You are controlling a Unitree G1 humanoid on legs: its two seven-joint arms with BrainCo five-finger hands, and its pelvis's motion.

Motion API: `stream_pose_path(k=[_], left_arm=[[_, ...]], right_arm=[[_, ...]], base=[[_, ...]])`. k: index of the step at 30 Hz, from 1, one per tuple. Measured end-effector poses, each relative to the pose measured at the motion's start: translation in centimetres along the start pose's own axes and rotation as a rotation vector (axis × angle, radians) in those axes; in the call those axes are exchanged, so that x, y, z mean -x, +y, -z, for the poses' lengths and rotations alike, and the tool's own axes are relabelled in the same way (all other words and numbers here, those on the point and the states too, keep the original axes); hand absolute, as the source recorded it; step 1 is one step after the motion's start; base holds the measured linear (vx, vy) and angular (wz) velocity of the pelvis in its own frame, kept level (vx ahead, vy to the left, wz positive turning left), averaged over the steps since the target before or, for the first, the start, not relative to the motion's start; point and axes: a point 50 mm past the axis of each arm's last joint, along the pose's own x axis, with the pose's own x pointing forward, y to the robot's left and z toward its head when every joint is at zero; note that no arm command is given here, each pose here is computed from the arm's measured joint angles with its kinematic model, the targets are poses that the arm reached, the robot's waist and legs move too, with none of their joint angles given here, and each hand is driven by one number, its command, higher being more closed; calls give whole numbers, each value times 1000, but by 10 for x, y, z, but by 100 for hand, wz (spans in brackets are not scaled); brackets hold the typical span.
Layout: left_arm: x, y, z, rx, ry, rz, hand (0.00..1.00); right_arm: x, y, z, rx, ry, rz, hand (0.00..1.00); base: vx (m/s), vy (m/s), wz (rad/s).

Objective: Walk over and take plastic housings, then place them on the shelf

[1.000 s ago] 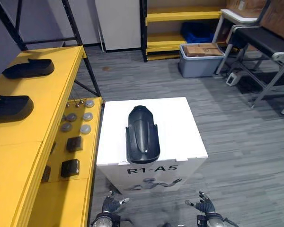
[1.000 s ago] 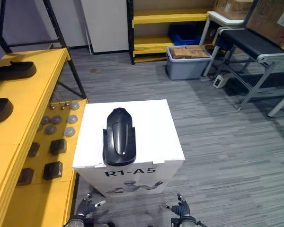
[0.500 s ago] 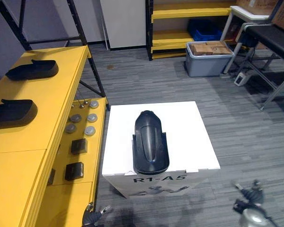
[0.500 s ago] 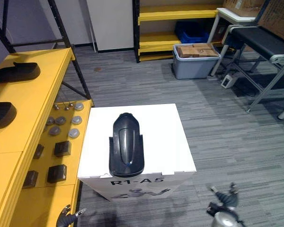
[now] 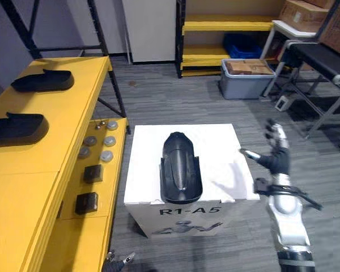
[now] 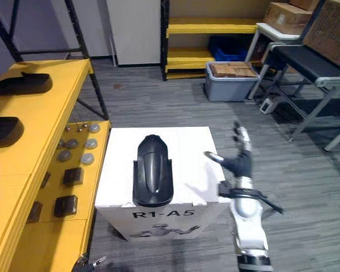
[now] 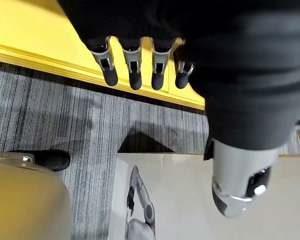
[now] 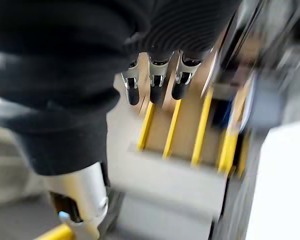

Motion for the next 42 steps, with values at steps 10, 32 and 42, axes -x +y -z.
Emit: stream_pose_path(k=[10,32,42], left_arm=[[0,0,-1,-10,-6,-1,0],[-1,-2,-4,-77,-9,12,0],[-2,-2,-5,-109,-17,24,0]], right_arm=[[16,52,52,80,254,-151,0],[34,51,98,359,553,-36,100],[21,35,109,308,605,-6,100]], base=[[33,2,11],[-13,-8,6],[16,-18,4]])
